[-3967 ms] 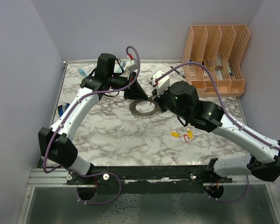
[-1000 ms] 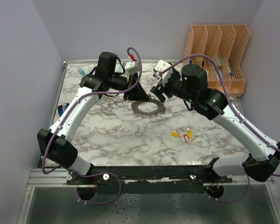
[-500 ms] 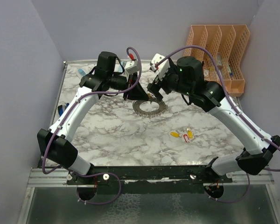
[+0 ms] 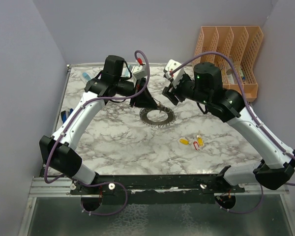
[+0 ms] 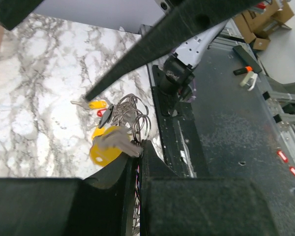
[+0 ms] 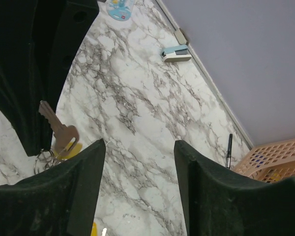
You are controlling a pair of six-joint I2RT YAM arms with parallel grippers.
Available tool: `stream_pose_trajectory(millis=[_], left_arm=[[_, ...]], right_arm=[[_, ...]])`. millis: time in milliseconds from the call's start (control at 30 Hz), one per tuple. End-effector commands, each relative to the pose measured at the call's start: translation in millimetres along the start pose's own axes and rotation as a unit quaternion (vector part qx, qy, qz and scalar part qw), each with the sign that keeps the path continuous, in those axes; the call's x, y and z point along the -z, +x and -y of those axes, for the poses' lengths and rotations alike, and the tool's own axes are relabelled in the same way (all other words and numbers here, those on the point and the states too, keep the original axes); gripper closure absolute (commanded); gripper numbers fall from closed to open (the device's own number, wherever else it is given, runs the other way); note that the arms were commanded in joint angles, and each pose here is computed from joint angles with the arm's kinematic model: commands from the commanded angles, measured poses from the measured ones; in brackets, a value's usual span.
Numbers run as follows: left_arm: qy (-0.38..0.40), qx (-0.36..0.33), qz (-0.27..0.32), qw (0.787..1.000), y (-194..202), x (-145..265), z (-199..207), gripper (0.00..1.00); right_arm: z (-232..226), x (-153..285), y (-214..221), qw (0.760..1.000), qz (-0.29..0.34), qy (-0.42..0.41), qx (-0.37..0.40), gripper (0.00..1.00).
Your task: Put the keys on the keyring
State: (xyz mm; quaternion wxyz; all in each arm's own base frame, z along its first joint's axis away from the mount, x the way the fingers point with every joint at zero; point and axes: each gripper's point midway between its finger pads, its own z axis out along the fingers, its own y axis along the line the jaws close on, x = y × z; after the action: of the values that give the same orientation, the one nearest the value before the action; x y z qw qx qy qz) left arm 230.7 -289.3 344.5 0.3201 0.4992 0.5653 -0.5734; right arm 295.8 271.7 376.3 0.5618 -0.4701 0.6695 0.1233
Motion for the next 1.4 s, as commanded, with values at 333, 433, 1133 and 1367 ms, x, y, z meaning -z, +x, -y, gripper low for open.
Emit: stream_pose_trajectory(millis=[333, 433, 1133, 1367], left_arm=[[0.042, 0.006, 0.004, 0.999, -3, -3, 20, 1.0], [0.032, 0.002, 0.002, 0.999, -2, -3, 17, 1.0], [0.032, -0.029, 0.002, 0.999, -4, 0, 23, 1.0], [0.034, -0.034, 0.002, 0.999, -5, 1, 24, 1.0]], right_arm=[[11, 22, -15, 0.999, 0.04, 0.026, -0.004, 0.55], [5, 28, -25, 0.998, 0.053, 0.009, -0.026, 0.66], [-75, 30, -10, 0.969, 0.068, -0.157, -0.179, 0.72], [-80, 22, -7, 0.966, 0.068, -0.168, -0.184, 0.73]])
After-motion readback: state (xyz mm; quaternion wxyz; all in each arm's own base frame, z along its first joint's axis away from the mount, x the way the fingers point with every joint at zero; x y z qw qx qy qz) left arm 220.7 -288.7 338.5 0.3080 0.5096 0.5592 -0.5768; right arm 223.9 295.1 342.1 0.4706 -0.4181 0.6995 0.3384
